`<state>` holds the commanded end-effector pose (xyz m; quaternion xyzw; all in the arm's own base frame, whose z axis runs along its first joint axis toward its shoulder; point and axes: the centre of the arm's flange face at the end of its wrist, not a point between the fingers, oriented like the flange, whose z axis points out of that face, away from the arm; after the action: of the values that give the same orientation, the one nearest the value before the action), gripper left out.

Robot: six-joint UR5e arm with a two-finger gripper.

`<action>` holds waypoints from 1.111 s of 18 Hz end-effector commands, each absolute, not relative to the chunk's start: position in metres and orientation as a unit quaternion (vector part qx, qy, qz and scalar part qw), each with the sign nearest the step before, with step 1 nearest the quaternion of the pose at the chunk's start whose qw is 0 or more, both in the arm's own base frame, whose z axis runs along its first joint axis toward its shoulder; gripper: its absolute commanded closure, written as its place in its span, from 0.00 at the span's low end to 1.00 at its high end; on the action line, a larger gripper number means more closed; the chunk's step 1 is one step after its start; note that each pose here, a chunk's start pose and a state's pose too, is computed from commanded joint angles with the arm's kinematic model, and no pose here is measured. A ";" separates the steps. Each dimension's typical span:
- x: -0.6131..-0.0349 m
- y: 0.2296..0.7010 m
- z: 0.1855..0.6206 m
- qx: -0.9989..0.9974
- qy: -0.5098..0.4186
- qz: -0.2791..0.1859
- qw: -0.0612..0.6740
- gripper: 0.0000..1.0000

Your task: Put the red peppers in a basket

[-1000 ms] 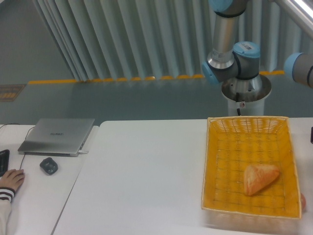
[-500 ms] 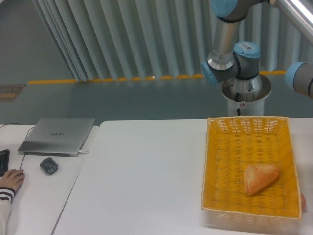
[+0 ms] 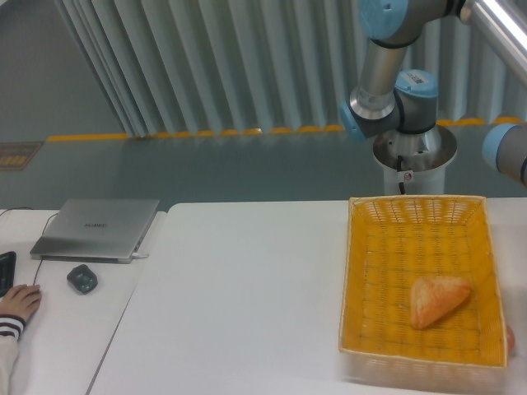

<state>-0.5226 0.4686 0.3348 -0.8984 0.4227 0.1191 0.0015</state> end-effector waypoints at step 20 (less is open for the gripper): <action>-0.540 0.485 0.301 -0.898 0.426 0.107 0.002 0.00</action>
<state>-0.5403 0.4848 0.3008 -0.8983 0.4263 0.1068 0.0021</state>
